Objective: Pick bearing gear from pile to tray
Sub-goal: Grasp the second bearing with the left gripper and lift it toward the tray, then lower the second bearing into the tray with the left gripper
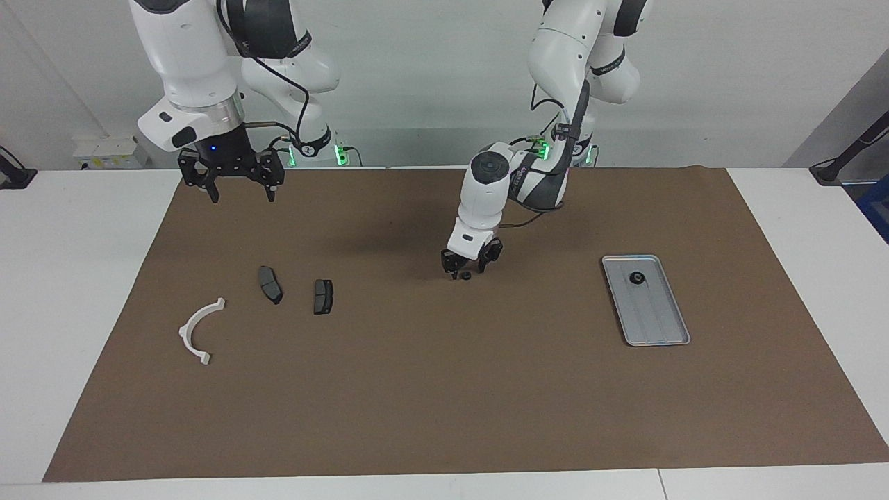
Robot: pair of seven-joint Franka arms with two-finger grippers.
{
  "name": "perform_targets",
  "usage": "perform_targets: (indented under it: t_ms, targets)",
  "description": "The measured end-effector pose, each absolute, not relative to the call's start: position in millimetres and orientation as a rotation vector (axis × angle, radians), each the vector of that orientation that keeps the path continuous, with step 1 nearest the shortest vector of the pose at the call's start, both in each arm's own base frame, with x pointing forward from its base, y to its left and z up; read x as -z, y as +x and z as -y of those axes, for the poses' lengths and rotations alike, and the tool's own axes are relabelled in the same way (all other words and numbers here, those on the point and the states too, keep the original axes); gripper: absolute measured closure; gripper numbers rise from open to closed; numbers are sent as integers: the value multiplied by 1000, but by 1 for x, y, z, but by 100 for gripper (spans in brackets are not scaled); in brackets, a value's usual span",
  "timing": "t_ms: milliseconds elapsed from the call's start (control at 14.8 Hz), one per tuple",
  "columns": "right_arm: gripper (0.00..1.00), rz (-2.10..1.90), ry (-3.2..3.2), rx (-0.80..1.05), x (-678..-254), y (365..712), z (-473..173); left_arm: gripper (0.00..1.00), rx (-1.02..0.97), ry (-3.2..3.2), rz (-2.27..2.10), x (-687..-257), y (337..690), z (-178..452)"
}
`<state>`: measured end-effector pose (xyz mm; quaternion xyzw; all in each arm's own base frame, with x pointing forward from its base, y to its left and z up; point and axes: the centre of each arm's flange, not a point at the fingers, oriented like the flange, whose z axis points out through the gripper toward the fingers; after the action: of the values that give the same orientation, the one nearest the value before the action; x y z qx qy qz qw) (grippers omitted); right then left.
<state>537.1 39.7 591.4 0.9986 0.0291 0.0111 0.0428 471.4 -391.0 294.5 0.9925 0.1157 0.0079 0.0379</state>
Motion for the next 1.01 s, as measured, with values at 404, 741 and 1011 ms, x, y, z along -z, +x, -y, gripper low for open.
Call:
perform_targets:
  t_ms: [404, 741, 1011]
  targets:
    - [0, -8, 3166, -43, -599, 538, -47, 76, -44, 3036, -369, -298, 477, 387]
    - [0, 6, 3170, -70, -610, 535, -53, 76, -47, 3056, -441, -348, 537, 336]
    - [0, 3, 3169, -60, -619, 527, -56, 76, 9, 3102, -322, -445, 587, 181]
